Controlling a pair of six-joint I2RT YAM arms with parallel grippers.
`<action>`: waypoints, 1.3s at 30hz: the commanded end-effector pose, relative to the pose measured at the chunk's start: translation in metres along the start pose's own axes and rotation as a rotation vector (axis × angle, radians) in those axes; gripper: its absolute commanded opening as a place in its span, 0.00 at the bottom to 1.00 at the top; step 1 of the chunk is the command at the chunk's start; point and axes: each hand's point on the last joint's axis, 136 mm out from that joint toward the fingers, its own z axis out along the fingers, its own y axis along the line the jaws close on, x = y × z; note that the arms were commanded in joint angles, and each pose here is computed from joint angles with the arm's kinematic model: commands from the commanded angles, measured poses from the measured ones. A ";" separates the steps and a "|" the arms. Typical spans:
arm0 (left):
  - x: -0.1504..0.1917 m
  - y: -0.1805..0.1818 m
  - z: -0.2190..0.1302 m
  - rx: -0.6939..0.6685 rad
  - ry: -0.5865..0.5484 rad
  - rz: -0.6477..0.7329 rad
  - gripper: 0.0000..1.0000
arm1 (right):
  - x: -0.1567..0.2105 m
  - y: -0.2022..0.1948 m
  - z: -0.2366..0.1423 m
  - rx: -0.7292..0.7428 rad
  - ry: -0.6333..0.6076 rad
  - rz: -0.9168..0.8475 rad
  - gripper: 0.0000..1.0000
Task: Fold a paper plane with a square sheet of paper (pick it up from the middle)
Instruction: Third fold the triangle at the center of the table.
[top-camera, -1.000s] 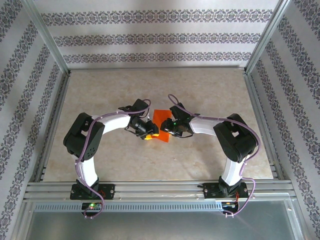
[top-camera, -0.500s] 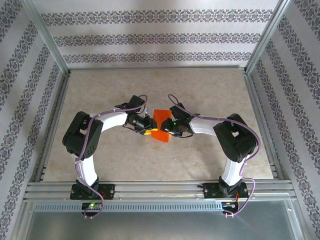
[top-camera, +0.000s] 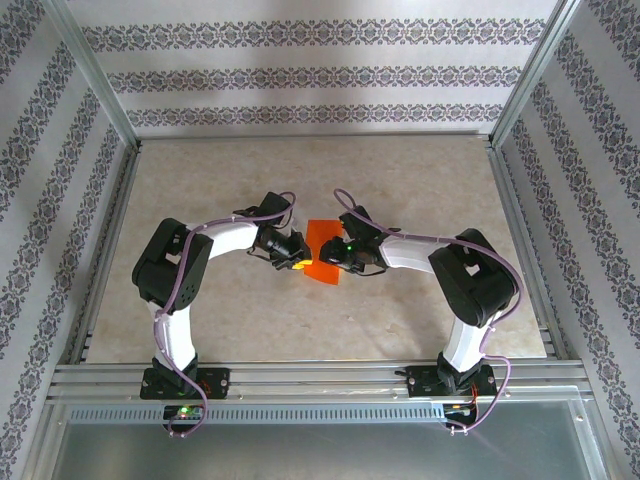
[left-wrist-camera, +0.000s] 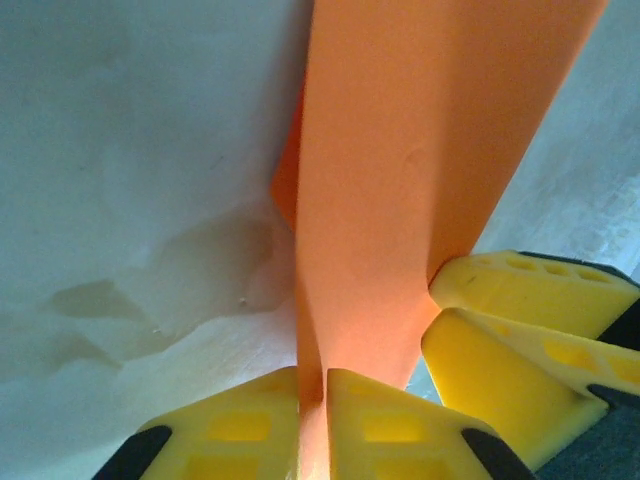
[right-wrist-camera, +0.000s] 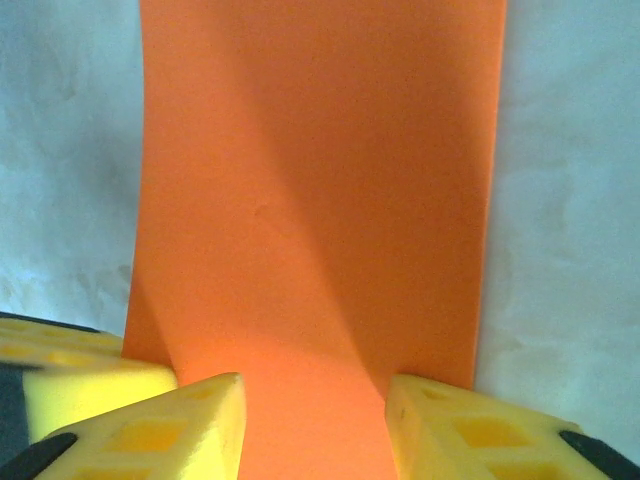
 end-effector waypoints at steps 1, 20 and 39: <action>-0.011 -0.010 -0.007 0.027 -0.023 -0.016 0.08 | -0.003 -0.014 -0.012 0.069 -0.037 -0.094 0.47; -0.014 -0.024 -0.028 0.088 -0.109 -0.175 0.03 | 0.013 0.037 -0.059 0.059 -0.413 -0.988 0.64; -0.012 -0.025 -0.028 0.102 -0.108 -0.193 0.03 | 0.021 0.048 -0.018 0.153 -0.497 -1.263 0.61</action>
